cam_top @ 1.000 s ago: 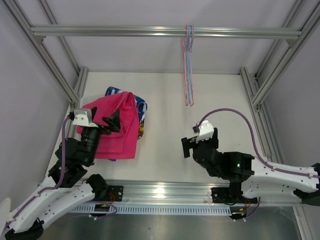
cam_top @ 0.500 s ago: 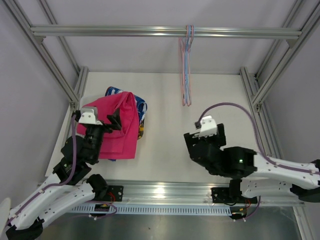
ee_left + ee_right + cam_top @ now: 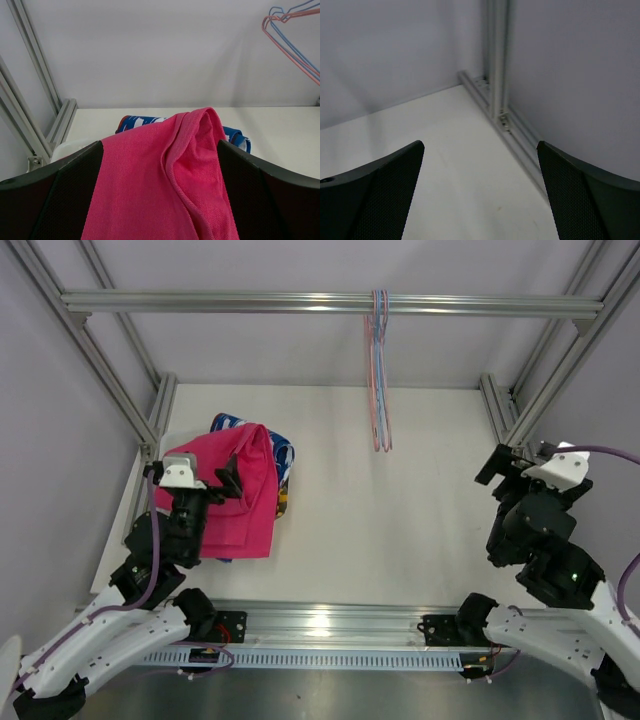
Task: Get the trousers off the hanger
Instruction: Reset both arms
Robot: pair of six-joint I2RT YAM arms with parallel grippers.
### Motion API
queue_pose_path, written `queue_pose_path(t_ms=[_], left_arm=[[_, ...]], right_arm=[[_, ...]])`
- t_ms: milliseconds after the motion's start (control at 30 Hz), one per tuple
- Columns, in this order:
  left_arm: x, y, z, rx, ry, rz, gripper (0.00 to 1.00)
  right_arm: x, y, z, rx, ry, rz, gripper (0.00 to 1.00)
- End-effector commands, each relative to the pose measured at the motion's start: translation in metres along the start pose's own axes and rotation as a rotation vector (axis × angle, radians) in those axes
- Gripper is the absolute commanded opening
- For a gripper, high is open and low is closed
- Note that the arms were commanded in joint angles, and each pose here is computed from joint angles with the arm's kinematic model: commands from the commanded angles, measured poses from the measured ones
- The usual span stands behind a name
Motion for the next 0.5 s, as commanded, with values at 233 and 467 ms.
queue_pose_path(t_ms=[233, 467], left_arm=[[0.001, 0.004, 0.005, 0.015, 0.036, -0.053, 1.0], [0.001, 0.005, 0.006, 0.032, 0.034, -0.062, 0.99]], right_arm=[[-0.044, -0.025, 0.002, 0.097, -0.301, 0.039, 0.99], [-0.057, -0.055, 0.022, 0.089, -0.257, 0.189, 0.99]])
Point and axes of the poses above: each gripper's point midway between its finger pads, its own x axis back along the fingers, its own z axis along the line the jaws close on, y = z × x, the point moved 10 cm from there along x, back along the fingers, and after that the axes turned 3 degrees about x, right-handed, at the moved point
